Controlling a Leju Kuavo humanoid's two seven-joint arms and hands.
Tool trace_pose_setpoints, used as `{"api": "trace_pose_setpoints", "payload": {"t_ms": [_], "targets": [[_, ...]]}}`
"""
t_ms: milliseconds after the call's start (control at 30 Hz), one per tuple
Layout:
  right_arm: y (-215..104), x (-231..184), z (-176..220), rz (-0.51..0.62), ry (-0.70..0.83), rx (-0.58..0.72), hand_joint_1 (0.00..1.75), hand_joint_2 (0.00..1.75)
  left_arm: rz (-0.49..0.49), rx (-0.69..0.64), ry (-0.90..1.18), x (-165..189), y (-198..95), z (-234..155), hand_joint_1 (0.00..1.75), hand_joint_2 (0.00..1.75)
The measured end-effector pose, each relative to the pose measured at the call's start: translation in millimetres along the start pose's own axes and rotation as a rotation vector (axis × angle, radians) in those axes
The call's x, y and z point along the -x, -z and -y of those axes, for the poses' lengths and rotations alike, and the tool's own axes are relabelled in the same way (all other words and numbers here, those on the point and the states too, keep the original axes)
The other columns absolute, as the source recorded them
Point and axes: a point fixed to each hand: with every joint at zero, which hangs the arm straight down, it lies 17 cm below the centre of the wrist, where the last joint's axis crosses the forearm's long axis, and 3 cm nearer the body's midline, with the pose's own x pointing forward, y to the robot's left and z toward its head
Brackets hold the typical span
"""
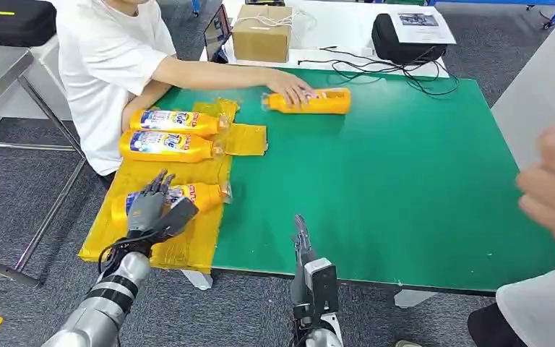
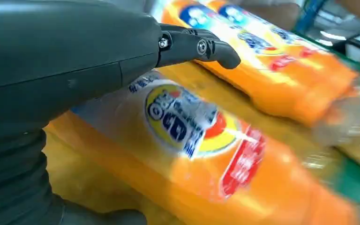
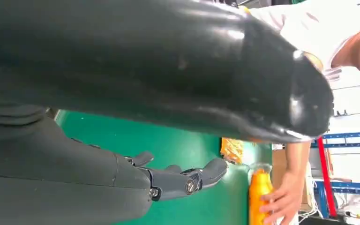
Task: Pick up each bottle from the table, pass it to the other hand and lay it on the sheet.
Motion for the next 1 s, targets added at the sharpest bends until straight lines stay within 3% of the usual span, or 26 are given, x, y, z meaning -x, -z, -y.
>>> {"api": "trace_pose_setpoints", "payload": {"t_ms": [133,300,533,633,667,767,867,1000], "targets": [[0,2,0,-0.007,0.007,0.0,0.0,0.0,0.04,-0.007,-0.15,-17,-3,-4,0.0,1.75],[-1,4,9,0.001,-0.037,0.037,0.0,0.0,0.148,-0.124,-0.31,-54,-18,-28,0.0,1.75],[-1,2,12,0.017,-0.06,0.053,0.0,0.0,0.243,-0.177,-0.381,-89,-28,-46,0.0,1.75],[-2,-7,15,0.076,-0.141,0.07,0.0,0.0,0.334,-0.197,-0.664,-115,-39,-62,0.0,1.75],[-1,-12,16,0.1,-0.182,0.075,0.0,1.75,0.357,-0.206,-0.747,-125,-42,-68,0.0,1.75],[-3,-34,8,0.225,-0.403,0.057,0.0,1.75,0.435,-0.235,-0.891,-158,-49,-88,0.0,1.75],[-13,-50,-19,0.405,-0.699,-0.067,0.0,1.75,0.513,-0.261,-1.018,-184,-58,-108,0.0,1.75],[-19,-48,-18,0.434,-0.792,-0.091,0.0,1.75,0.576,-0.274,-1.073,-209,-73,-118,0.0,1.75]]}}
